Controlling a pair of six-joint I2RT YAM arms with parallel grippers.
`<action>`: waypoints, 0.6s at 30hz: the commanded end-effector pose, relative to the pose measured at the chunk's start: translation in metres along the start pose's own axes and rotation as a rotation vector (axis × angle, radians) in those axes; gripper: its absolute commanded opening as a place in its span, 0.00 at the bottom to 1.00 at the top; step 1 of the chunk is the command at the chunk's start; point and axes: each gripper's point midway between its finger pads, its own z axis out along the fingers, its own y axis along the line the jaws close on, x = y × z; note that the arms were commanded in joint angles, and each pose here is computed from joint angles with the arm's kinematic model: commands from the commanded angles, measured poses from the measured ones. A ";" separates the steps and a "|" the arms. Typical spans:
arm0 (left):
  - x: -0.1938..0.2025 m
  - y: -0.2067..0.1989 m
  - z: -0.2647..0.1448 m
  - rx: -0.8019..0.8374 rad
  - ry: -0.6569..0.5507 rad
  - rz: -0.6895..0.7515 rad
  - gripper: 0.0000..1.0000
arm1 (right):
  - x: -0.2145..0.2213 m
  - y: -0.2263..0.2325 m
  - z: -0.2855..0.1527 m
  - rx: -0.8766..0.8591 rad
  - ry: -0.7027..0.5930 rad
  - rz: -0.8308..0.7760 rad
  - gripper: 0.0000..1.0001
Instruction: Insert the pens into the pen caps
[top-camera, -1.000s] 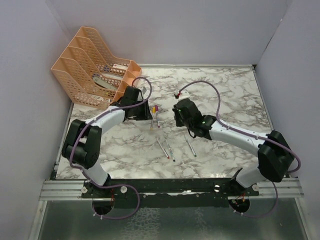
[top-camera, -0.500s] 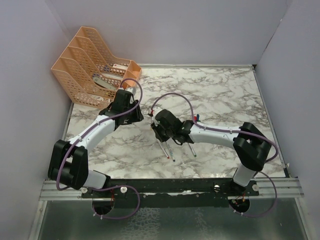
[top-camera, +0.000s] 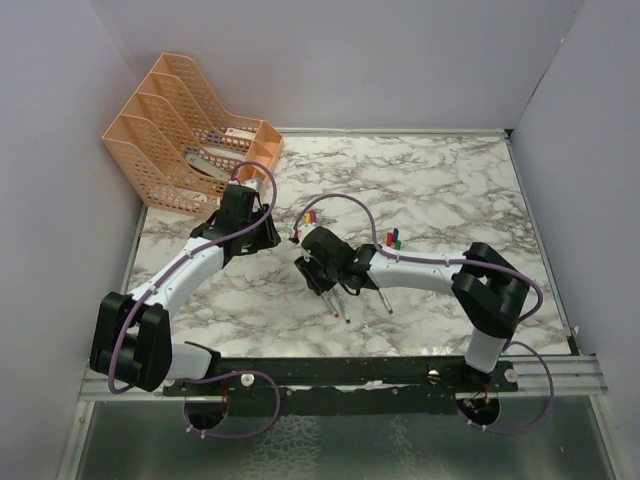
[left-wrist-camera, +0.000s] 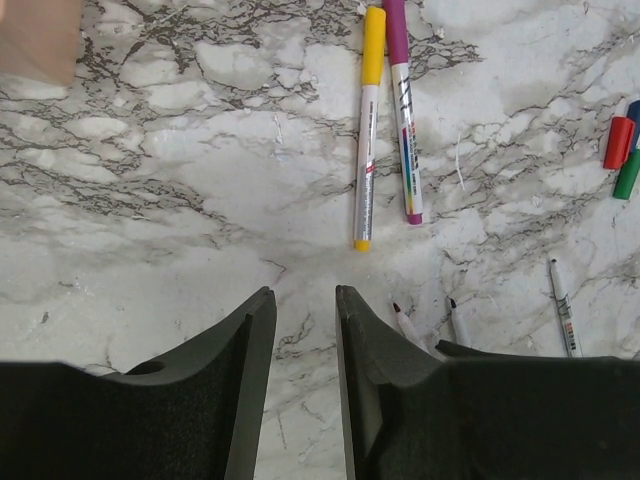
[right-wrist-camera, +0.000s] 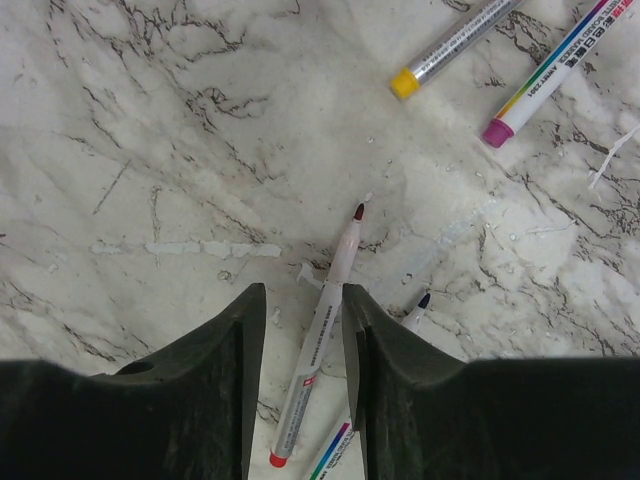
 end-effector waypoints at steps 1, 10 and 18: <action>-0.001 0.002 -0.003 -0.004 -0.016 -0.016 0.34 | 0.005 -0.004 0.006 0.036 0.029 0.011 0.37; 0.002 0.002 -0.002 0.004 -0.008 -0.020 0.34 | 0.021 -0.005 0.013 0.041 0.066 0.026 0.36; 0.003 0.003 -0.002 0.004 -0.005 -0.016 0.34 | 0.033 -0.010 0.020 0.065 0.095 0.043 0.35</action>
